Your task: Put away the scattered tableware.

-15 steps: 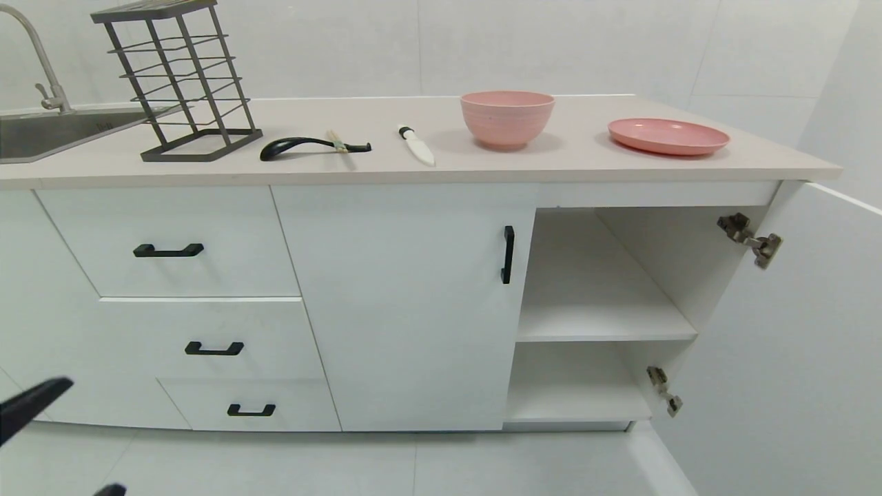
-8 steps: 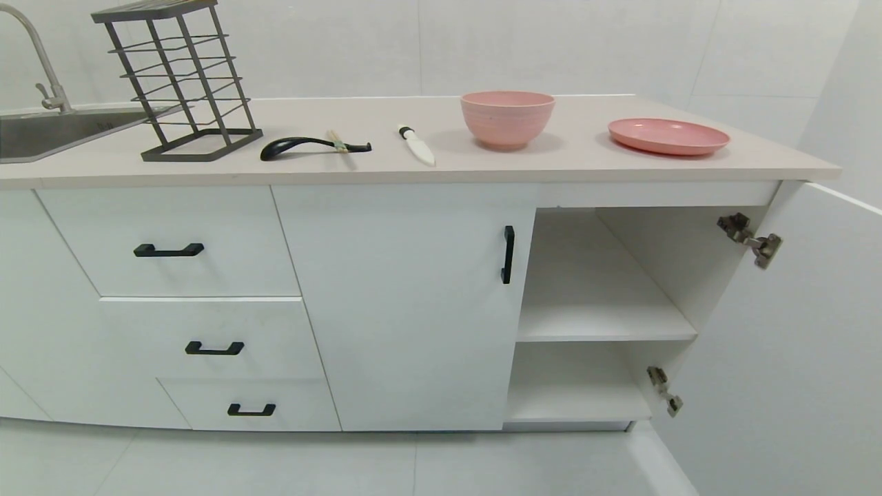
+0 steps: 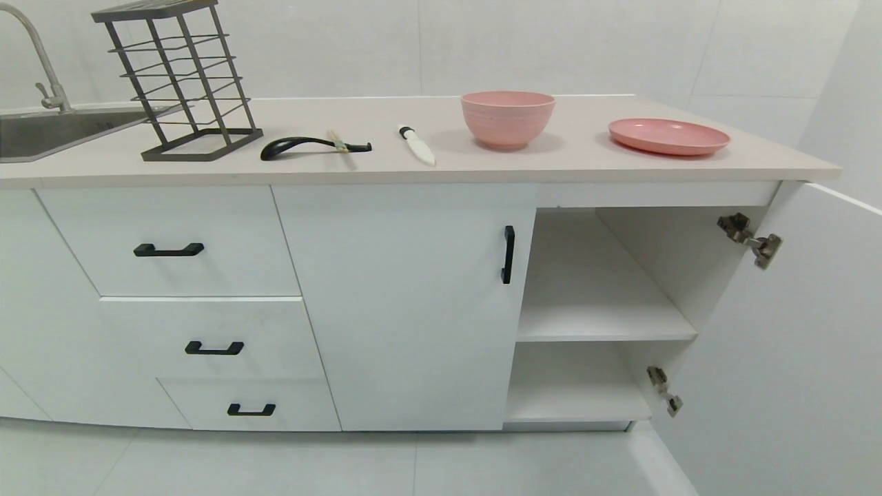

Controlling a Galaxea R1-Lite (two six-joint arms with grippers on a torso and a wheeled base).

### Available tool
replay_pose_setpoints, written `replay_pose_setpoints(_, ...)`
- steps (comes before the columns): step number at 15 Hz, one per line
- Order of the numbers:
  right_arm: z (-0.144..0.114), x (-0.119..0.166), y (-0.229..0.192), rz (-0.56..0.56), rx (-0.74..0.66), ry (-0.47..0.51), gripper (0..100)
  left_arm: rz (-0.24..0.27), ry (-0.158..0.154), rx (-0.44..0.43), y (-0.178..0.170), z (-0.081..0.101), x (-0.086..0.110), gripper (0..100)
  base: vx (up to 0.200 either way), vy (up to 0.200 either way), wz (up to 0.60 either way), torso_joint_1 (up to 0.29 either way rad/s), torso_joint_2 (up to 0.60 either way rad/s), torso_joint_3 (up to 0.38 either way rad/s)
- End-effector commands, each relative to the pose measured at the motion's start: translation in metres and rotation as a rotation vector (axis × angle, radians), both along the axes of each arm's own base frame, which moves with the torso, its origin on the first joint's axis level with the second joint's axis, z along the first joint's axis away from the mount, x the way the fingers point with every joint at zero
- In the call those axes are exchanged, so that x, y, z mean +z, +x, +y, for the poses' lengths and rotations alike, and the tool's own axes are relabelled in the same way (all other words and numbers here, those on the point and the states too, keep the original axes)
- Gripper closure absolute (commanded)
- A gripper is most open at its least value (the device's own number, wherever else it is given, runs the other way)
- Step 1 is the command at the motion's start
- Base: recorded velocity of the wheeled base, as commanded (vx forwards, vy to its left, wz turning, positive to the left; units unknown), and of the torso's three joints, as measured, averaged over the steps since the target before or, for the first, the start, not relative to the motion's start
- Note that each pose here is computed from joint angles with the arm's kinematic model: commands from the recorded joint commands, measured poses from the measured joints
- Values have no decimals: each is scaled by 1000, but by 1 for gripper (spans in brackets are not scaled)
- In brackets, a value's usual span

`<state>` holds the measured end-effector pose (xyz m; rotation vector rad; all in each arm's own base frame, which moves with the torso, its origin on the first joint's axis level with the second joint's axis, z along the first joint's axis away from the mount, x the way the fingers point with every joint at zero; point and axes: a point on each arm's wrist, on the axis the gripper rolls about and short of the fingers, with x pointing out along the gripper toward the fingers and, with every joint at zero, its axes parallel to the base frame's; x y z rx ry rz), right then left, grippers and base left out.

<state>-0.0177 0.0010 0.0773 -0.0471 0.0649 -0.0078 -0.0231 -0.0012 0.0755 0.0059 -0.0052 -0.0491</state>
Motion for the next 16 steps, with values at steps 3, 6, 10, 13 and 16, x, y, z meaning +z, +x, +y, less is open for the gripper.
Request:
replay_pose_setpoints(3, -1, -2, -5, -61, 27, 74, 0, 3, 5, 6, 0, 0, 0, 0, 0, 0, 0, 0, 0, 0)
replay_pose_setpoints(6, -1, -2, -5, -61, 27, 71, 0, 3, 5, 11, 0, 0, 0, 0, 0, -200, 0, 2, 1, 4)
replay_pose_setpoints(10, -1, -2, -5, -61, 25, 71, 0, 3, 2, 11, 0, 0, 0, 0, 0, -100, 0, 2, 2, 1)
replay_pose_setpoints(13, -1, -2, -5, -61, 27, 71, 0, 4, 0, 11, 0, 0, 0, 0, 0, 0, 0, 0, 0, 0)
replay_pose_setpoints(16, -1, -2, -5, -61, 25, 71, 0, 4, 0, 11, 0, 0, 0, 0, 133, 0, 0, 3, 2, 3)
